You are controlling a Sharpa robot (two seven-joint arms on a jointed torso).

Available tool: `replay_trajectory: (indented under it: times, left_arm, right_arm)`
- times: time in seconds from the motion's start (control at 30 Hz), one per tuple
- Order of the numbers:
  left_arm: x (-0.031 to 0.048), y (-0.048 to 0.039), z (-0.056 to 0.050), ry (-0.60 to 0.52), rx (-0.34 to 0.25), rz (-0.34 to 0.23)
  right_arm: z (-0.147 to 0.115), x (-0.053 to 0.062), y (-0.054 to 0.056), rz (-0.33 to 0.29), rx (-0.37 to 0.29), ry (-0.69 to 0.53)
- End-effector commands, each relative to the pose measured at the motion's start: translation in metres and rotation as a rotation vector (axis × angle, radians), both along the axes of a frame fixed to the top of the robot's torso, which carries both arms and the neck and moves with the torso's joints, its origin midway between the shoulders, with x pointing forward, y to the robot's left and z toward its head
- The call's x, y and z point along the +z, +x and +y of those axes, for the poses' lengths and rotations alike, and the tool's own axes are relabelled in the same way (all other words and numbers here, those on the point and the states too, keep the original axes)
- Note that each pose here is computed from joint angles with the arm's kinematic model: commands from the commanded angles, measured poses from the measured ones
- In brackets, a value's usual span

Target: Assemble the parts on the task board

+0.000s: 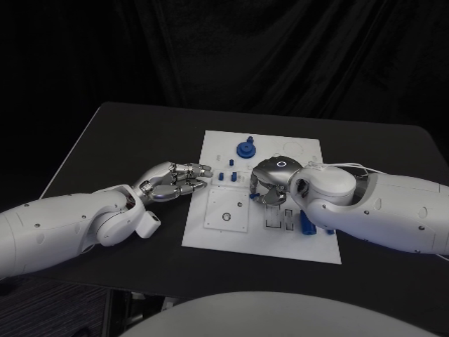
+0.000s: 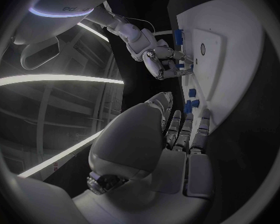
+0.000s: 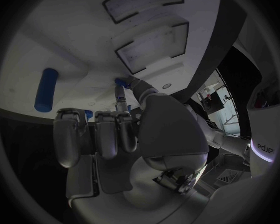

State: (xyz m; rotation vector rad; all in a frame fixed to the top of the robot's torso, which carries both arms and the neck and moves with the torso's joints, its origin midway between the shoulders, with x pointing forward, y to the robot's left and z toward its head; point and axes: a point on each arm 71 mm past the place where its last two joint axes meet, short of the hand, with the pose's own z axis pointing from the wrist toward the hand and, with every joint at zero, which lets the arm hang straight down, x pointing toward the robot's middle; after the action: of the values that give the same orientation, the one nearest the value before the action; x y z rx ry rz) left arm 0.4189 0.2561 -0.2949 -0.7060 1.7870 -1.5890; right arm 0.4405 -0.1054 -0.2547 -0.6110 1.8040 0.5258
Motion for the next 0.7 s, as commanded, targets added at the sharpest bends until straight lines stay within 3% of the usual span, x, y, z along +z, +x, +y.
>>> replay_trajectory:
  times: [0.03,0.7]
  left_arm:
    - [0.0,-0.0008,-0.0016,-0.016,-0.009,0.005]
    - [-0.0008,-0.0016,-0.0016,-0.015,-0.01,0.009]
  right_arm:
    - [-0.0002,-0.0014,-0.0016,-0.003,-0.005,0.005]
    - [0.0072,-0.0002,-0.0044,-0.003,0.019,0.018]
